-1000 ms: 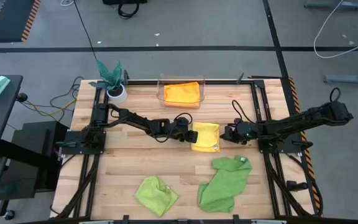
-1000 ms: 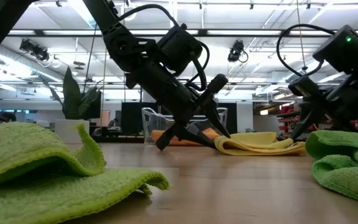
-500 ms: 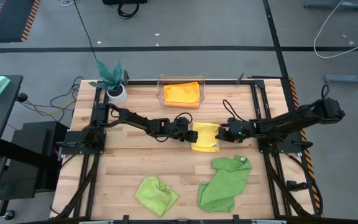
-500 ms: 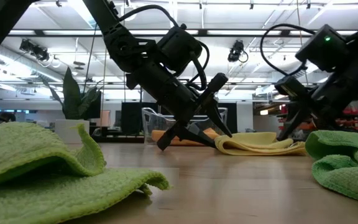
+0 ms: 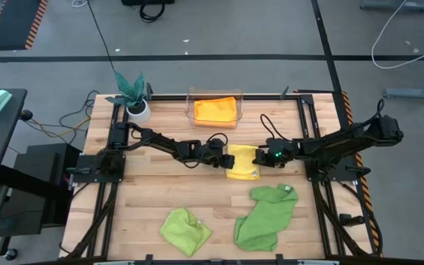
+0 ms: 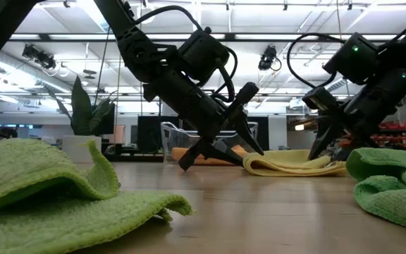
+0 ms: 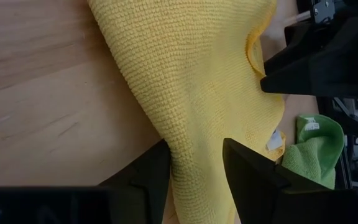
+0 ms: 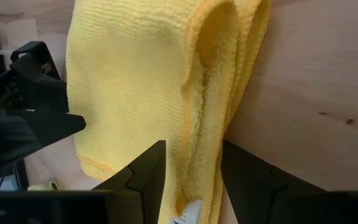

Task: Fold microfiber towels
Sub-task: Put the yellow towel into the transparent bin

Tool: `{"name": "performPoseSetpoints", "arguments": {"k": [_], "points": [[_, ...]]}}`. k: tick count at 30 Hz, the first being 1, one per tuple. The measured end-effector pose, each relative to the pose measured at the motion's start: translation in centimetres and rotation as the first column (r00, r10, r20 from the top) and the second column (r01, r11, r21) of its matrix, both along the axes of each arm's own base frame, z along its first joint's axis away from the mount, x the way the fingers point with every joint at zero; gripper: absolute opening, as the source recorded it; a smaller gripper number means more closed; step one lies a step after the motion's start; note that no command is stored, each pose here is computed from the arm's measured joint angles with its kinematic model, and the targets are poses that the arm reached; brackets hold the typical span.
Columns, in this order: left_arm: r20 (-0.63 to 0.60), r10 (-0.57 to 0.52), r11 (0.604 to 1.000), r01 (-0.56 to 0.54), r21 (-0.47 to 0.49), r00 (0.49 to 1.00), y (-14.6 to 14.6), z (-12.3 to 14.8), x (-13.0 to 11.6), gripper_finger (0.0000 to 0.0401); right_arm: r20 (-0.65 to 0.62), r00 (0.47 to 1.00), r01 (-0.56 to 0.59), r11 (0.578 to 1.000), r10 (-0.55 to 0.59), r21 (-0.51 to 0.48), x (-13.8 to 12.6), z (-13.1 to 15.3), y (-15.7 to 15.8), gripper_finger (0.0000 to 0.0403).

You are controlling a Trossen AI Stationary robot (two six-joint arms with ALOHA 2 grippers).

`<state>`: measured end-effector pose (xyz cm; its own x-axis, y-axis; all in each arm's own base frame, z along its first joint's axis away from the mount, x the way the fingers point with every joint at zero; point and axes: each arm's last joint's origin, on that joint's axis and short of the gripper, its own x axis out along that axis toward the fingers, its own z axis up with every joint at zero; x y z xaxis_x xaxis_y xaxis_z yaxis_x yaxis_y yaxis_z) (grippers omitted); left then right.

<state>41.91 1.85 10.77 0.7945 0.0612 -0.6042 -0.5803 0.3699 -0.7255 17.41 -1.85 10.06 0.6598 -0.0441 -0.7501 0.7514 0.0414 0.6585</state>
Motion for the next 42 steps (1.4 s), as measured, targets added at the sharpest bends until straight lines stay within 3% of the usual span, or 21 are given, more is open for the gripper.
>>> {"name": "performPoseSetpoints", "arguments": {"k": [9, 21, 26, 34, 42], "points": [[0.029, -0.001, 1.0, 0.001, 0.0, 1.0, 0.0, 0.2, 0.2, 0.0124, 0.011, 0.999, 0.033, 0.999, -0.033, 0.018, 0.0, 0.0, -0.4, 0.0145], [0.029, 0.003, 1.0, -0.004, 0.02, 1.0, 0.1, 0.2, 0.2, 0.0014, -0.003, 0.999, 0.042, 0.999, -0.042, 0.006, -0.1, -0.2, -0.5, 0.0049], [0.025, -0.008, 0.998, 0.007, 0.056, 1.0, 0.1, 0.2, 0.2, 0.0018, -0.002, 0.999, 0.044, 0.999, -0.044, -0.031, -0.1, -0.1, -0.5, 0.0009], [0.031, -0.009, 0.998, 0.007, 0.06, 0.999, 0.1, 0.2, 0.2, 0.001, 0.009, 0.999, 0.035, 0.997, -0.034, -0.069, 0.1, 0.1, -0.6, 0.0005], [0.071, -0.028, 0.996, 0.021, 0.087, 0.997, 0.1, 2.2, 0.1, 0.0008, 0.066, 0.997, -0.03, 0.989, 0.039, -0.142, 1.9, 2.0, -0.7, 0.0003]]}}
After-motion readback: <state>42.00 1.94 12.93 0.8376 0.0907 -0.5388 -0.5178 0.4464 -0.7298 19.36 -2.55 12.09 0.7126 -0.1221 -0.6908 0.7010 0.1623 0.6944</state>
